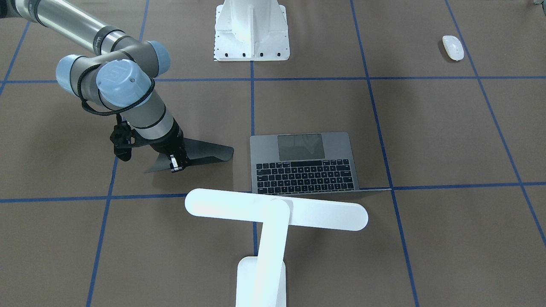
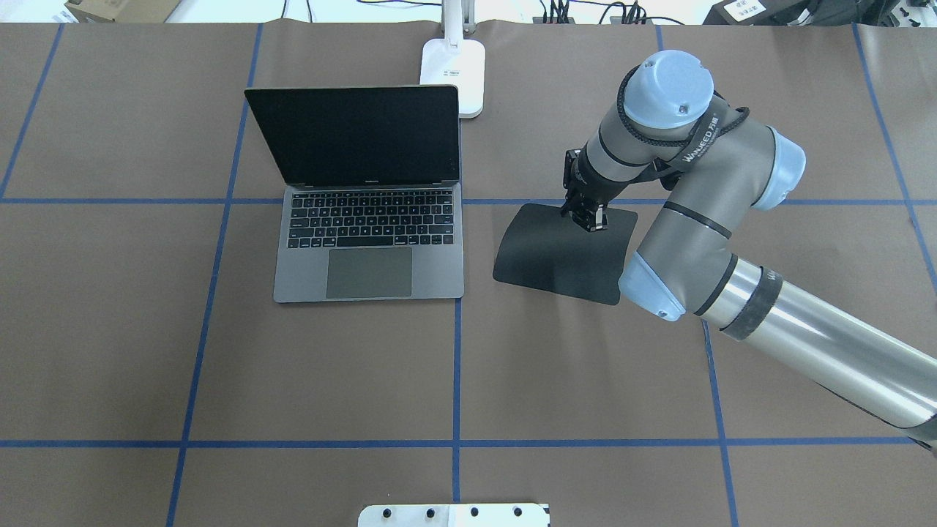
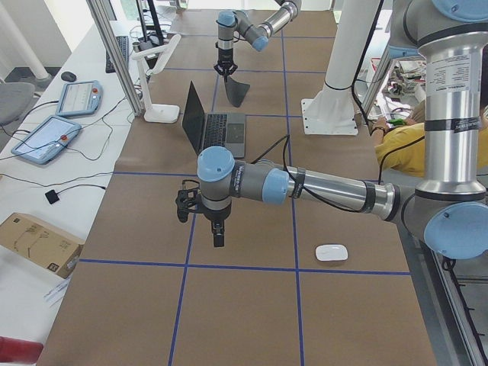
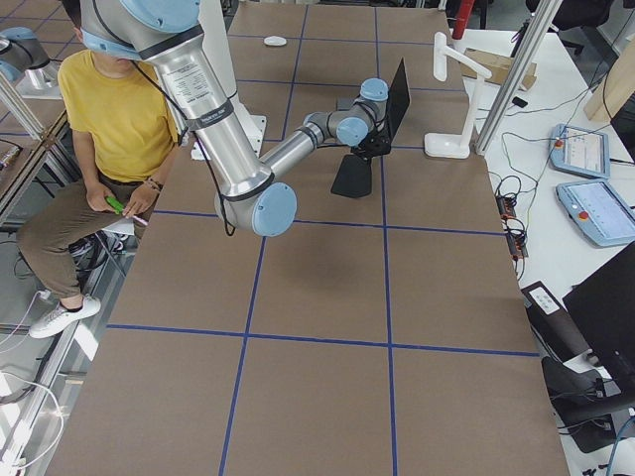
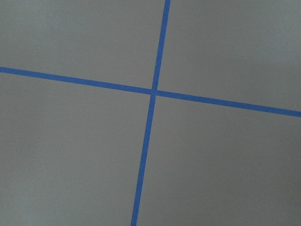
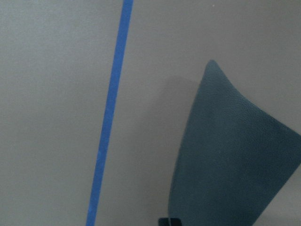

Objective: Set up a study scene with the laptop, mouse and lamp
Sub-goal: 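Lower the mouse pad flat beside the laptop with the right gripper, then press and slide the mouse pad toward the laptop with the right gripper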

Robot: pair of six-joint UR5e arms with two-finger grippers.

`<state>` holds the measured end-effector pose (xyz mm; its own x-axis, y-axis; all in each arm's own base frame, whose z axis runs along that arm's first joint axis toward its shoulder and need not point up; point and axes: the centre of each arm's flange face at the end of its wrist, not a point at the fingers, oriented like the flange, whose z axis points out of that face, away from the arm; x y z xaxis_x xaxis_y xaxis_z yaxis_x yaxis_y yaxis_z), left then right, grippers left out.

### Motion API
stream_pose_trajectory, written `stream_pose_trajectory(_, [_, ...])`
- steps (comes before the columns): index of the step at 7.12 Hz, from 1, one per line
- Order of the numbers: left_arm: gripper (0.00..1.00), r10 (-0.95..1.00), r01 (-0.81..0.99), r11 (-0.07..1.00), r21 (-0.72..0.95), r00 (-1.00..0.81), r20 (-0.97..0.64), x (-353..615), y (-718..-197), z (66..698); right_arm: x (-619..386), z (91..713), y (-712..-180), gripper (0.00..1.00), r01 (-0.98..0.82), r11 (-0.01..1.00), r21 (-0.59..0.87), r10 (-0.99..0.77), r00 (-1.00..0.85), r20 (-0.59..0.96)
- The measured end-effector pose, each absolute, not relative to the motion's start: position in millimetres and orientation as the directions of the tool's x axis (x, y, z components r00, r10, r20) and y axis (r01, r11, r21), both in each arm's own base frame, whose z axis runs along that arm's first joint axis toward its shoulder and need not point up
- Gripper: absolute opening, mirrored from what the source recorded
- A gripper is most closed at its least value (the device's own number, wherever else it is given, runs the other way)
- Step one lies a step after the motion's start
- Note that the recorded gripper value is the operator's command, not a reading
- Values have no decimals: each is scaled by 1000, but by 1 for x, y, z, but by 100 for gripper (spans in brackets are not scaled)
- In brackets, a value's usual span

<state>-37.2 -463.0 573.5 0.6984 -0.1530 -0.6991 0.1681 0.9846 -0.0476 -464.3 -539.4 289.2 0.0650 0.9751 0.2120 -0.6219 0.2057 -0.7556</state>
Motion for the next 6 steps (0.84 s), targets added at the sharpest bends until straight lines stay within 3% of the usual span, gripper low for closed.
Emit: stream_pose_trajectory(6, [100, -166, 166, 984, -69, 699, -696, -36, -465, 587, -499, 259, -570, 0, -631, 156, -760, 983, 21, 184])
